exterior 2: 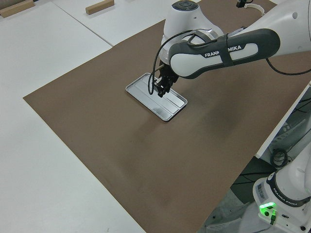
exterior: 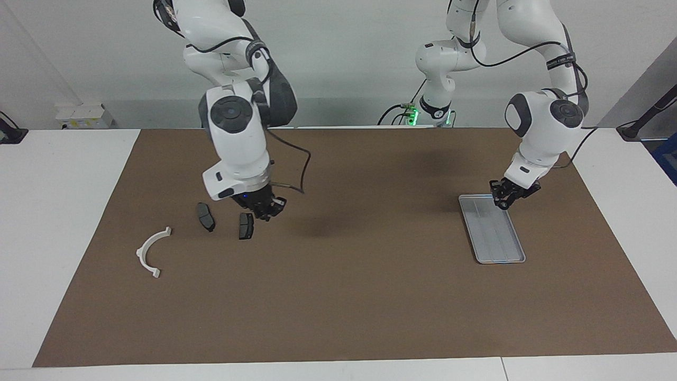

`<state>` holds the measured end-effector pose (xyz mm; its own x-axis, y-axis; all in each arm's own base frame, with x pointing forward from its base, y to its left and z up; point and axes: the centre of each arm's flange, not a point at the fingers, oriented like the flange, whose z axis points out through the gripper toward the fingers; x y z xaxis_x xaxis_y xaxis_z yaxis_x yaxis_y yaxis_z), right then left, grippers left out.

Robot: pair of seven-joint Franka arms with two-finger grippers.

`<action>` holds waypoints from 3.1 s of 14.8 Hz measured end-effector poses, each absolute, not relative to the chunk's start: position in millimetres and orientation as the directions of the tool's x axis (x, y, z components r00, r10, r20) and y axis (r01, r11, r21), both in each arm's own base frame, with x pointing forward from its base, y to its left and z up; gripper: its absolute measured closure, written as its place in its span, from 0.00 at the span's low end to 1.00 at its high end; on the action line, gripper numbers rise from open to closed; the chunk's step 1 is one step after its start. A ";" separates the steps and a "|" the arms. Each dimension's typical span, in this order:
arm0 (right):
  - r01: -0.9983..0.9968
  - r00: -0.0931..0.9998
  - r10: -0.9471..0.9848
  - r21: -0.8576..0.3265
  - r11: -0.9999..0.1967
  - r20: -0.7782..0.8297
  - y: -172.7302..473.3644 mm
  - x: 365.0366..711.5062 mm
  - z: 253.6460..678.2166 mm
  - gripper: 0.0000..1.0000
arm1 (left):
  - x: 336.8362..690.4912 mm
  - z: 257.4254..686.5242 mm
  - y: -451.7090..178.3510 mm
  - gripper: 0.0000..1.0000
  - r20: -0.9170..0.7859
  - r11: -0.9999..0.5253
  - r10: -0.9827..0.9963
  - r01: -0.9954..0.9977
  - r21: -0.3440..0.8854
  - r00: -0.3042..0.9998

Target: Pick bearing gear from pile to tray

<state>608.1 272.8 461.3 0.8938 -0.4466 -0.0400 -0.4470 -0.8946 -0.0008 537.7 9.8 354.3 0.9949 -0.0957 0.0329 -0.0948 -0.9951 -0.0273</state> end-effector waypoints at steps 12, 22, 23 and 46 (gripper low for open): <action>-0.571 0.820 -0.571 -0.090 -0.816 -0.026 416.8 554.2 317.1 0.77 | 533.0 310.3 -2.6 0.64 0.032 -0.996 -0.082 -0.081 -0.021 0.996; -0.585 0.810 -0.587 -0.102 -0.805 -0.014 426.8 553.9 289.1 0.71 | 532.8 299.0 -4.0 0.64 0.021 -0.996 -0.083 -0.082 -0.019 0.996; -0.589 0.807 -0.591 -0.100 -0.802 -0.014 426.1 554.4 289.2 0.60 | 532.8 299.0 -4.0 0.64 0.021 -0.996 -0.083 -0.082 -0.020 0.996; -0.268 0.962 -0.270 -0.056 -0.962 0.036 155.2 681.4 416.2 0.00 | 513.1 353.2 -376.5 0.00 0.034 -0.980 0.199 0.198 0.025 0.979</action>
